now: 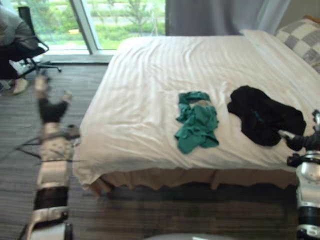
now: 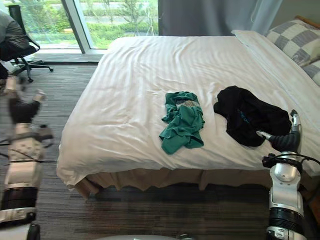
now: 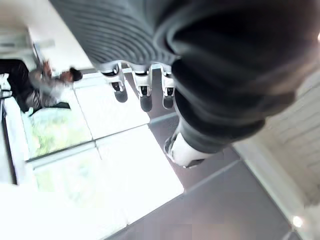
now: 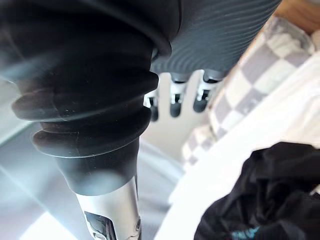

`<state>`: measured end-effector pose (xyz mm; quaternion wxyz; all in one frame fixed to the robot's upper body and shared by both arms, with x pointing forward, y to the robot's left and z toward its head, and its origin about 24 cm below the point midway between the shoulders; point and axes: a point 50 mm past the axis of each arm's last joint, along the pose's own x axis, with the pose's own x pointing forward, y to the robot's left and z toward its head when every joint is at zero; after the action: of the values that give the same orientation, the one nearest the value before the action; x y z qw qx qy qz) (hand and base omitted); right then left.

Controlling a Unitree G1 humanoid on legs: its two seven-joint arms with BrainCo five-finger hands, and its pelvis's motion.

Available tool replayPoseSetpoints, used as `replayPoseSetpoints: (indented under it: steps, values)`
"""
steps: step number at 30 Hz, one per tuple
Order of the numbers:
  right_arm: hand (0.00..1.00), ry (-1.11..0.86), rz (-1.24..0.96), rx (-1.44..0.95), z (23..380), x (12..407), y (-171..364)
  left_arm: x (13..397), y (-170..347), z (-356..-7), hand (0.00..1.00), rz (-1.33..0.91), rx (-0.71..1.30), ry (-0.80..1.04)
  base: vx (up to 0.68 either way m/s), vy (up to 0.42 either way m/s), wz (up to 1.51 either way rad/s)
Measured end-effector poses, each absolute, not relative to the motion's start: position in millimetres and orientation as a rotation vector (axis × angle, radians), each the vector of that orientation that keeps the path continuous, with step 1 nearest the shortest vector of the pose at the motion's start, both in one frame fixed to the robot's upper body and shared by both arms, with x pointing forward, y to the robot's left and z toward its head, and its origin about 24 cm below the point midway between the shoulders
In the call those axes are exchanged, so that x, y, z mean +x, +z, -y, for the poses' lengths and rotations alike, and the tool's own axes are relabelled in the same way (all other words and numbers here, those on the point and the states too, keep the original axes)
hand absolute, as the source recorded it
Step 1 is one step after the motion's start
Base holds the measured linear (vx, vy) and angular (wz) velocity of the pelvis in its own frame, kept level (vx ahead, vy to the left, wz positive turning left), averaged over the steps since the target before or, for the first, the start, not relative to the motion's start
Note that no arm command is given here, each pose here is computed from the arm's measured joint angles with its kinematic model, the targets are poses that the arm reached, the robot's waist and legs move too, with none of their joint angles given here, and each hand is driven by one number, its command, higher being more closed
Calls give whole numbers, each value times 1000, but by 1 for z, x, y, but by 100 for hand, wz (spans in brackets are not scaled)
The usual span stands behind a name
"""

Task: Tidy the bed and pick cloth on bed and put in laundry

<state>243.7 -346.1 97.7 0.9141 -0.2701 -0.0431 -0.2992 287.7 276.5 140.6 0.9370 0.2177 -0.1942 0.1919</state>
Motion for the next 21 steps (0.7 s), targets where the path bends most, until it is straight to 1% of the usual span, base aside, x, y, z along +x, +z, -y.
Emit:
replayPoseSetpoints:
  steps: [1, 2, 4, 8, 10, 15, 19, 21]
  values:
    - [0, -575, 95, -543, 336, 248, 95, 291, 134, -265, 0, 375, 481, 343, -49, 12, -38]
    - [0, -560, 97, -540, 332, 249, 93, 293, 133, -260, 0, 372, 491, 321, -32, 11, -37]
    - [0, -527, 101, -523, 322, 252, 88, 304, 133, -238, 0, 373, 537, 224, -36, 11, -24]
    - [0, -475, 162, -519, 308, 257, 98, 327, 142, -222, 0, 373, 553, 186, -31, 22, -31]
    - [0, -454, 206, -520, 301, 259, 105, 341, 155, -212, 0, 395, 586, 167, -53, 17, -24]
    - [0, -436, 262, -482, 289, 268, 114, 366, 183, -204, 0, 420, 697, 173, -38, -2, -26]
    - [0, -399, 310, -483, 278, 269, 121, 377, 204, -205, 0, 444, 749, 199, -16, -12, -19]
    - [0, -388, 353, -480, 273, 268, 127, 383, 216, -199, 0, 461, 782, 193, -7, -23, -17]
